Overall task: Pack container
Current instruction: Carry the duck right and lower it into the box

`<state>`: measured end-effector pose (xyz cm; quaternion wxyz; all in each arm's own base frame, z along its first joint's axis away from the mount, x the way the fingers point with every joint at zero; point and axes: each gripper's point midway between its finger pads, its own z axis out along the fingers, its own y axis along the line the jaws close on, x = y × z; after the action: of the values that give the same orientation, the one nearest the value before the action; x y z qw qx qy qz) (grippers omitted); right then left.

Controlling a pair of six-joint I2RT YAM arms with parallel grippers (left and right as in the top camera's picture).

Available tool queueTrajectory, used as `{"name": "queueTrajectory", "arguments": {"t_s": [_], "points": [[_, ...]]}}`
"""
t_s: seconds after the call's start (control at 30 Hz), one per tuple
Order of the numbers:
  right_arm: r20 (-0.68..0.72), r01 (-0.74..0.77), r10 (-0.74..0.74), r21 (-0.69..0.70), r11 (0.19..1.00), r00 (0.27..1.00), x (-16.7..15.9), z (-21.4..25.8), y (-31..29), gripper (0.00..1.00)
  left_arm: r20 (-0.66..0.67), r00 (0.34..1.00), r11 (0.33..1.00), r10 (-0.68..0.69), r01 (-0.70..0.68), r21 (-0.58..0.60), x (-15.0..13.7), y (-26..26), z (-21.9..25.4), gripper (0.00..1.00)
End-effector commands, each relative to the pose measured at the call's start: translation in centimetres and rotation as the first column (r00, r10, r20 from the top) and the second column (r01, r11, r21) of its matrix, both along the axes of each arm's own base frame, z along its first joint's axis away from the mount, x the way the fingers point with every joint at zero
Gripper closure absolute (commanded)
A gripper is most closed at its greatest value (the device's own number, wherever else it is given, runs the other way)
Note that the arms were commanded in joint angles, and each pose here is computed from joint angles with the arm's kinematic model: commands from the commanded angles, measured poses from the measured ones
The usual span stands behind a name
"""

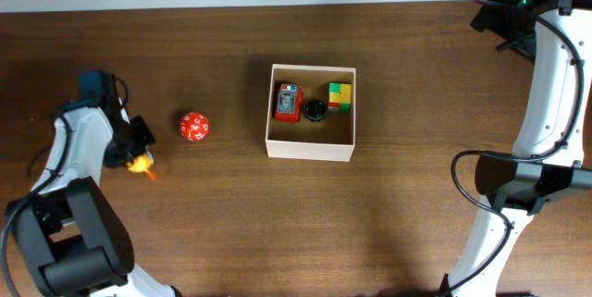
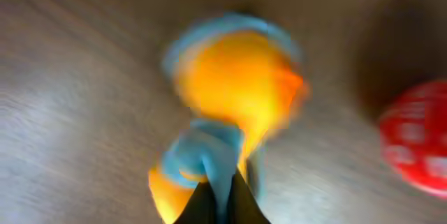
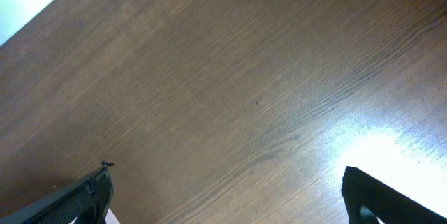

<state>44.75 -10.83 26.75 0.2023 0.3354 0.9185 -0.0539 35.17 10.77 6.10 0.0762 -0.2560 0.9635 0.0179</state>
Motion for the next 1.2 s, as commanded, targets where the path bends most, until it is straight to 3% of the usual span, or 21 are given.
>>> {"name": "queueTrajectory", "arguments": {"t_s": [0.0, 0.13, 0.27, 0.4, 0.6, 0.7, 0.87, 1.03, 1.17], "points": [[0.017, 0.007, -0.007, -0.004, 1.0, 1.0, -0.5, 0.9, -0.1, 0.01, 0.095, 0.995, 1.0, -0.008, 0.01, -0.018, 2.3, -0.1, 3.9, 0.98], [0.017, 0.007, -0.007, -0.004, 1.0, 1.0, -0.5, 0.9, -0.1, 0.01, 0.218, 0.968, 0.988, -0.121, 0.139, -0.071, 4.4, -2.0, 8.0, 0.98], [0.017, 0.007, -0.007, -0.004, 1.0, 1.0, -0.5, 0.9, -0.1, 0.01, 0.371, 0.873, 0.921, -0.317, 0.377, -0.101, 6.1, -6.2, 12.0, 0.98], [0.017, 0.007, -0.007, -0.004, 1.0, 1.0, -0.5, 0.9, -0.1, 0.01, 0.469, 0.743, 0.826, -0.477, 0.562, -0.049, 7.0, -10.6, 14.9, 0.98], [0.017, 0.007, -0.007, -0.004, 1.0, 1.0, -0.5, 0.9, -0.1, 0.01, 0.541, 0.461, 0.599, -0.703, 0.794, 0.101, 7.8, -18.4, 16.8, 0.98], [0.017, 0.007, -0.007, -0.004, 1.0, 1.0, -0.5, 0.9, -0.1, 0.01, 0.534, 0.283, 0.446, -0.797, 0.872, 0.203, 7.6, -22.5, 17.3, 0.98], [0.017, 0.007, -0.007, -0.004, 1.0, 1.0, -0.5, 0.9, -0.1, 0.01, 0.455, -0.06, 0.124, -0.889, 0.923, 0.364, 5.8, -28.8, 17.5, 0.98], [0.017, 0.007, -0.007, -0.004, 1.0, 1.0, -0.5, 0.9, -0.1, 0.01, 0.351, -0.218, -0.058, -0.91, 0.908, 0.414, 4.2, -31.6, 15.8, 0.98], [0.017, 0.007, -0.007, -0.004, 1.0, 1.0, -0.5, 0.9, -0.1, 0.01, 0.33, -0.257, -0.118, -0.908, 0.914, 0.389, 3.7, -32.9, 13.9, 0.98]]}}
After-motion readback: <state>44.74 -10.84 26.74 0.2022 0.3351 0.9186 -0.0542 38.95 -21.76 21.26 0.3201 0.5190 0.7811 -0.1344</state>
